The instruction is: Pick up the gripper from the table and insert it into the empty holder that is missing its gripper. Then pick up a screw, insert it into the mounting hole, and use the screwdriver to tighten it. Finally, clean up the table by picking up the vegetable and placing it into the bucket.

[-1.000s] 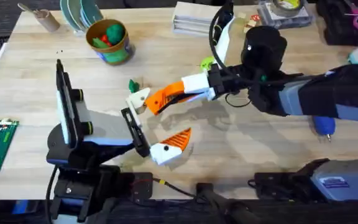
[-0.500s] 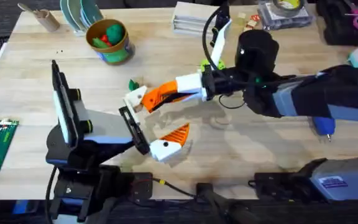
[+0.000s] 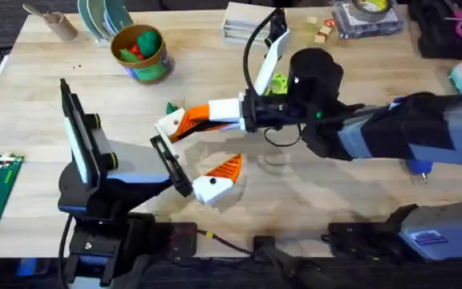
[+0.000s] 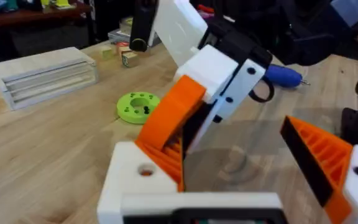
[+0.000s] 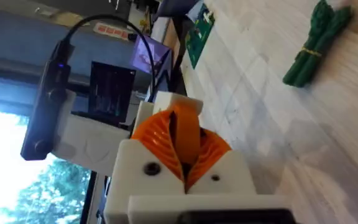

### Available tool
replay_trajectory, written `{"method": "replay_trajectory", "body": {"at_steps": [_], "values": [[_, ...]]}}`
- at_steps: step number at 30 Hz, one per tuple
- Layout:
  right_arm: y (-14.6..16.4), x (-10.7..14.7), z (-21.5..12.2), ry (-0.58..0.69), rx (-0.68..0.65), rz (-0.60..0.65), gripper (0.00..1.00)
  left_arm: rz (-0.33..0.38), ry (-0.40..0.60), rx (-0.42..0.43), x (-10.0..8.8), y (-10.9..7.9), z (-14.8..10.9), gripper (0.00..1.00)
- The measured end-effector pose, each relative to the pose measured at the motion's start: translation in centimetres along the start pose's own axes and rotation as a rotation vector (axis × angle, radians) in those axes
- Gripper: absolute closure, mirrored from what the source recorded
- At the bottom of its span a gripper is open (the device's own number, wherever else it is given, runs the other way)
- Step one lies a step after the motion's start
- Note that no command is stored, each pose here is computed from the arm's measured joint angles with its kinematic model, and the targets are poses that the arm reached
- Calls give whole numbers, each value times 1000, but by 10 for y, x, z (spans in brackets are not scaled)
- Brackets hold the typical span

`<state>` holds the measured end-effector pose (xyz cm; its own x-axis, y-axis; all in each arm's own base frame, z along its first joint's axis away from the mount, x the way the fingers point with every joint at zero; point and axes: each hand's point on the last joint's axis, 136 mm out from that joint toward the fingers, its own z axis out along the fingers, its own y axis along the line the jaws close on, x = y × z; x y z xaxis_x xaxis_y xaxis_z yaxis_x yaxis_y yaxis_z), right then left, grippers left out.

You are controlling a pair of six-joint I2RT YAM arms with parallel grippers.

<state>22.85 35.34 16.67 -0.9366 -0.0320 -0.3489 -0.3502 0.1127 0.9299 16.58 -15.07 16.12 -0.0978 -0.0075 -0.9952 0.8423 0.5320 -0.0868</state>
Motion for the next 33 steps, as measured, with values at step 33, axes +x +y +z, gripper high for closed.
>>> {"method": "replay_trajectory", "body": {"at_steps": [33], "values": [[3, -5, 17, 40, 47, -224, 994, 7, -4, -45, -1, 8, -1, 8]]}}
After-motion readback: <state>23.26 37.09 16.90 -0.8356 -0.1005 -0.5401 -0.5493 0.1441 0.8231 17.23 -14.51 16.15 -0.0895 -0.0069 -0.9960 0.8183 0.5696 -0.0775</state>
